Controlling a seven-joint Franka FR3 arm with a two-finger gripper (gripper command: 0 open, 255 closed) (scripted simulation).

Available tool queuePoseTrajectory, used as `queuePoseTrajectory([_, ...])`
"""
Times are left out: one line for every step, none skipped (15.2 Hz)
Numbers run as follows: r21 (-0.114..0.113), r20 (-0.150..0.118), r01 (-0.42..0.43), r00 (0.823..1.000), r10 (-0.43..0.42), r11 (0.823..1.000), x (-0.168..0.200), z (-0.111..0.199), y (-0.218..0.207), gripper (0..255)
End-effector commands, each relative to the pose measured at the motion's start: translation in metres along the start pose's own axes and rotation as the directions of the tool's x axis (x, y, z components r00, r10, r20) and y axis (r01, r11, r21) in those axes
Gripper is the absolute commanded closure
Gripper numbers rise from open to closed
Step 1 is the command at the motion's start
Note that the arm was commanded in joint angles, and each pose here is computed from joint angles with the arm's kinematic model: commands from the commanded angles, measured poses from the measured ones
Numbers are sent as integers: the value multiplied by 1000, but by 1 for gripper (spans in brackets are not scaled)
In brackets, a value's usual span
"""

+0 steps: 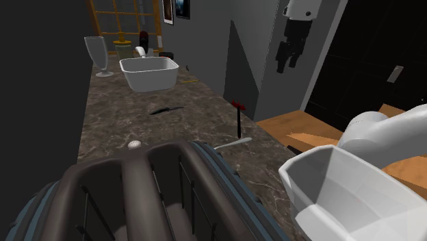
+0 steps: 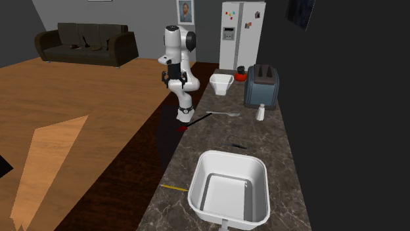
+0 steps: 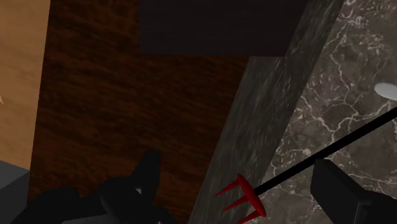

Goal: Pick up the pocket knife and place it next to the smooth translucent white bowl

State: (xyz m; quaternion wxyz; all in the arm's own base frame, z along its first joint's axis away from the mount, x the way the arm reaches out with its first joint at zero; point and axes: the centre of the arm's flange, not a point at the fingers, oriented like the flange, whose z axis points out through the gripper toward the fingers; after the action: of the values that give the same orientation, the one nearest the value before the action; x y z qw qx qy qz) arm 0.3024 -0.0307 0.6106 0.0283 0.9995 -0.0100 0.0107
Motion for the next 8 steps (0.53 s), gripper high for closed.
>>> queuePoseTrajectory([0,0,0,1000,0,1000,0,0,0,0])
queuePoseTrajectory([3,-3,33,999,-33,999,12,5,-1,0])
queuePoseTrajectory([7,-7,67,998,-67,998,23,10,-3,0])
queuePoseTrajectory([10,-11,100,995,-100,995,35,14,-5,0])
queuePoseTrajectory([13,-14,134,991,-133,991,46,19,-8,0])
queuePoseTrajectory([16,-18,167,986,-166,986,58,24,-11,0])
queuePoseTrajectory([19,-22,200,980,-199,980,69,29,-14,0])
queuePoseTrajectory([22,-26,232,972,-232,972,80,33,-18,0])
